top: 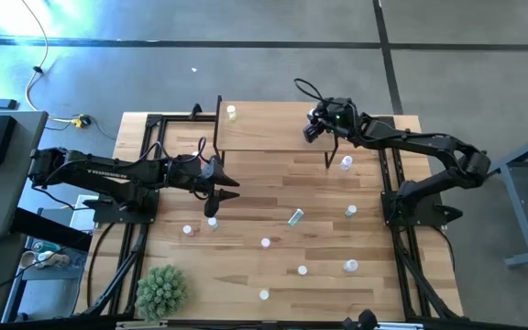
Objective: Pick and place medicine bottles onto shelf by color
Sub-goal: Put the left transparent pill bottle on the shelf, then put the left blue pill bottle on the shelf
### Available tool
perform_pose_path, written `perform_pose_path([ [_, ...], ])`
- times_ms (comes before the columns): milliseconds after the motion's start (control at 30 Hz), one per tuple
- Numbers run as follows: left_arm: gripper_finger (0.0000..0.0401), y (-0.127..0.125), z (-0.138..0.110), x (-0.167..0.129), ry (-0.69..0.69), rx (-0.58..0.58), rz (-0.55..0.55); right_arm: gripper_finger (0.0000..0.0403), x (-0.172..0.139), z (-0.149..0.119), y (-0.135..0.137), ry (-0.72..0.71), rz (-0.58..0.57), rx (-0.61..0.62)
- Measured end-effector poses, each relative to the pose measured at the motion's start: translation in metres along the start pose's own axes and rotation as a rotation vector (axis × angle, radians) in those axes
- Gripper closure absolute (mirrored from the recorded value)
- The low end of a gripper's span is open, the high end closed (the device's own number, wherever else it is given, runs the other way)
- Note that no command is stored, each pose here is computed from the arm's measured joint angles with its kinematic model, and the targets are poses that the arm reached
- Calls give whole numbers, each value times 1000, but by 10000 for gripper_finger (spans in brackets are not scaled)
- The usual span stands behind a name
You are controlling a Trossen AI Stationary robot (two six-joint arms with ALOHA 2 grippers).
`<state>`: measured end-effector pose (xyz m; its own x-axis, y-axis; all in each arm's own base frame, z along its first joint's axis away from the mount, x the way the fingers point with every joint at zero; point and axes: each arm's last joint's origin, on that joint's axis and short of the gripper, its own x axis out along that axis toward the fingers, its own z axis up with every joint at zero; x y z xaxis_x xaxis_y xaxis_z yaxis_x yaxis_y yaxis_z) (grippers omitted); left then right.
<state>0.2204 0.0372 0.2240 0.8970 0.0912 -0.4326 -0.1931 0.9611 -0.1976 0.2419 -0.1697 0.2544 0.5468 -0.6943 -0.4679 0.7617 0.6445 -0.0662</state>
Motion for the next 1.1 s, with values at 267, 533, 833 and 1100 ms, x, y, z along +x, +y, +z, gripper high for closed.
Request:
perform_pose_path([
  [267,245,0,0,0,0,0,0,215,0,-1,0,7,-1,-10],
  [533,245,1,0,0,-5,-2,26,184,-1,4,0,-9,0,-5],
  [833,229,4,-3,0,21,-26,101,178,-14,35,-1,22,1,-46],
  [1100,186,6,-7,-1,40,-103,187,178,-40,56,-4,116,6,-99],
])
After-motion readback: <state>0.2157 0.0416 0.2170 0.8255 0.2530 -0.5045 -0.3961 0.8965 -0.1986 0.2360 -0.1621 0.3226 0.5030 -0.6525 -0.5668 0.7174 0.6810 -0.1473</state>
